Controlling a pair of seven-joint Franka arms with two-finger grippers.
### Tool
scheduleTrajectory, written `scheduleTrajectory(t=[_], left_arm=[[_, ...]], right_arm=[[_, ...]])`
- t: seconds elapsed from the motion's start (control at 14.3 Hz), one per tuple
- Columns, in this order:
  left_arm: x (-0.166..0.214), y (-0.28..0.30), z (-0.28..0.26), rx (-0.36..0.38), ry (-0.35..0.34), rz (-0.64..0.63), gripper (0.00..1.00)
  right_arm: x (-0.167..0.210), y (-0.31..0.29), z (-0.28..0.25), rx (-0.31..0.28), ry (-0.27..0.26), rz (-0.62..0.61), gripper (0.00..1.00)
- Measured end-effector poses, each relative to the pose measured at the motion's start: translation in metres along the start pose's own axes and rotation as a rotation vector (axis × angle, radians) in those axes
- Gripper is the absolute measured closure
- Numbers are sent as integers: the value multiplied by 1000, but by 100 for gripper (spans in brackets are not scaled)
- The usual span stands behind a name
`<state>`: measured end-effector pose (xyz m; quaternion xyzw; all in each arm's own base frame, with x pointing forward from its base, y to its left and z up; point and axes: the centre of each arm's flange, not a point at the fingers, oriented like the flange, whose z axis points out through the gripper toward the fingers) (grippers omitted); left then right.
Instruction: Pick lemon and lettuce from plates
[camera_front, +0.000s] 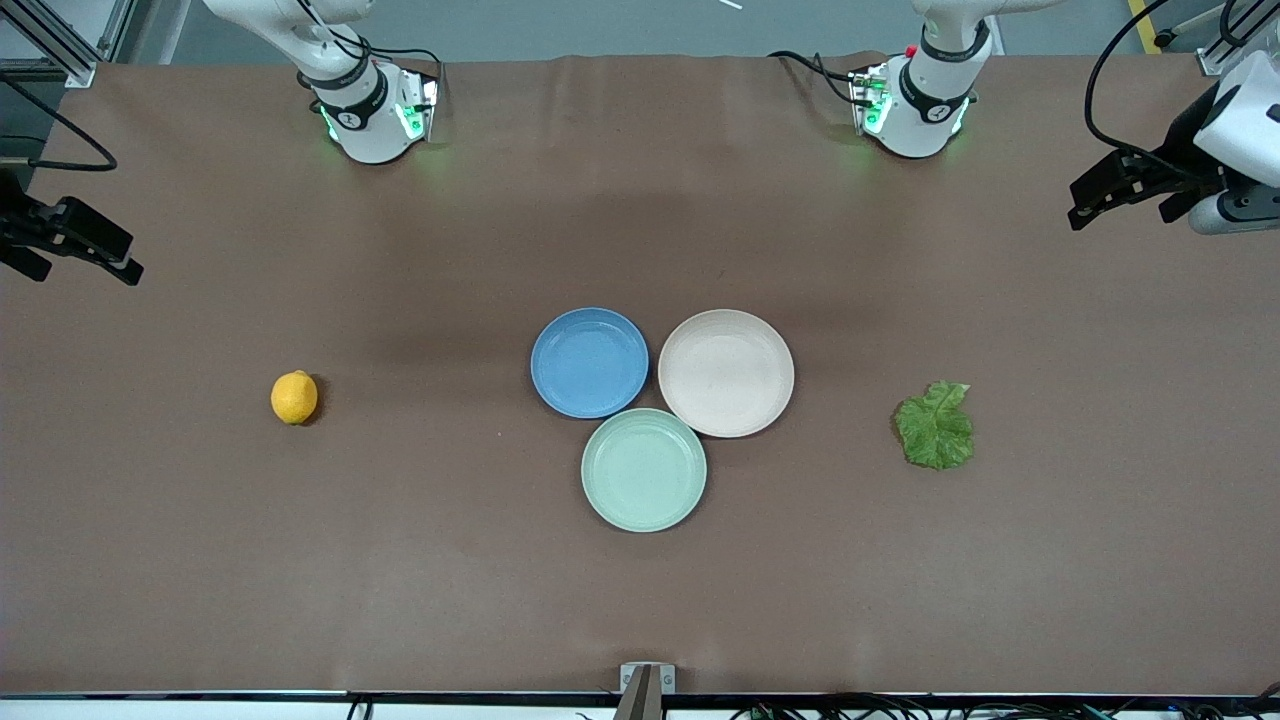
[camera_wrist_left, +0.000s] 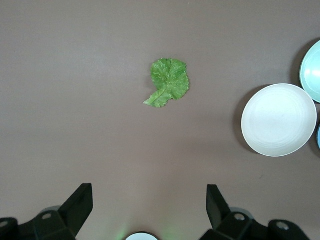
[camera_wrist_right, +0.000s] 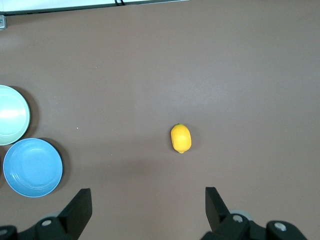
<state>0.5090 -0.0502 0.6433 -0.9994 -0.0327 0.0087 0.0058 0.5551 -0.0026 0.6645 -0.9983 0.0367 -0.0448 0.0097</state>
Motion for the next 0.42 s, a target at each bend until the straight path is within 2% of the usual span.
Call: scheduleTrajectory(t=[0.42], left_arm=[[0,1,-1,0,2,2,0]], right_arm=[[0,0,0,0,0,0,0]])
